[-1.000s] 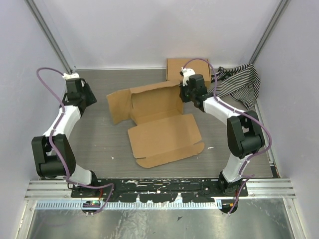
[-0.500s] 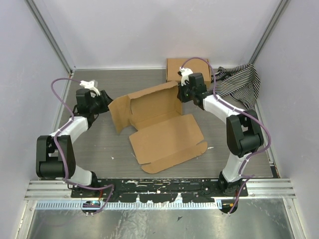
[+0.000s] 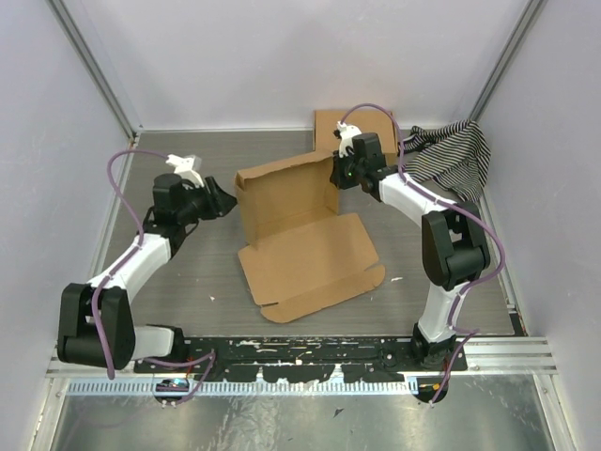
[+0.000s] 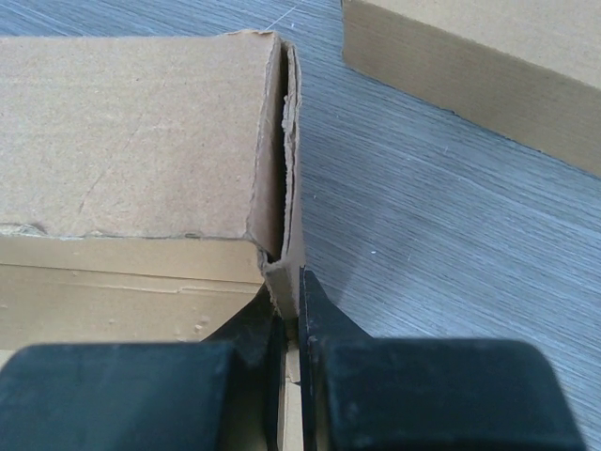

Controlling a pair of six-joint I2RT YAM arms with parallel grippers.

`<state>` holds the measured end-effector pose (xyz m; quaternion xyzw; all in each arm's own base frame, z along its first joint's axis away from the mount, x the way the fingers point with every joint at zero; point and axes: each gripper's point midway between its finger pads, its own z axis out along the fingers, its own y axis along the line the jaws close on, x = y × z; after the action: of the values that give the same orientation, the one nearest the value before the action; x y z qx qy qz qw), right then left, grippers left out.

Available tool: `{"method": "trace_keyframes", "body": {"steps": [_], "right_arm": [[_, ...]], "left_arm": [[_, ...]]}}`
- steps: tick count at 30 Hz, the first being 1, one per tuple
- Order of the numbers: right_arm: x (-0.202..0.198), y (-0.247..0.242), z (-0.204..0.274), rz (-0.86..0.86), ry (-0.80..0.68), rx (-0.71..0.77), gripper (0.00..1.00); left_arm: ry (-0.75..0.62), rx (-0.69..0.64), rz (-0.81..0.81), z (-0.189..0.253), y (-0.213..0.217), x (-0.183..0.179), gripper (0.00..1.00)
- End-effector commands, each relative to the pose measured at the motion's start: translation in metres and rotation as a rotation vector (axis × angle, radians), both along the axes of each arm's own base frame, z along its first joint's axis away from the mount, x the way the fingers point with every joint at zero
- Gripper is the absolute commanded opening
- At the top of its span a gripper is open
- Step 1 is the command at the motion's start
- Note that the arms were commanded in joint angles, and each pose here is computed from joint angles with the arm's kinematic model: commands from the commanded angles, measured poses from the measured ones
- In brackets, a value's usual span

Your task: Fold the paper box

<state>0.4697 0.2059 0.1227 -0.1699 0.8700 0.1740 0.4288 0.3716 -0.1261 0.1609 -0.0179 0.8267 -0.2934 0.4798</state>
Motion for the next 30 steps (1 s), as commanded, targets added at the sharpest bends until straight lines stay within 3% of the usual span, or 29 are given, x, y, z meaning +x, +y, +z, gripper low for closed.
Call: {"method": "trace_keyframes", "body": {"steps": [1, 18, 30], "right_arm": [[-0.003, 0.011, 0.001, 0.021, 0.025, 0.052, 0.04], [-0.007, 0.008, -0.002, 0.008, 0.037, 0.053, 0.04], [-0.011, 0.011, 0.003, 0.019, 0.036, 0.064, 0.05]], "left_arm": [[0.052, -0.005, -0.032, -0.015, -0.016, 0.000, 0.50], [-0.027, -0.028, -0.017, 0.032, -0.020, -0.023, 0.46], [0.012, 0.016, -0.038, 0.016, -0.037, -0.006, 0.45]]}}
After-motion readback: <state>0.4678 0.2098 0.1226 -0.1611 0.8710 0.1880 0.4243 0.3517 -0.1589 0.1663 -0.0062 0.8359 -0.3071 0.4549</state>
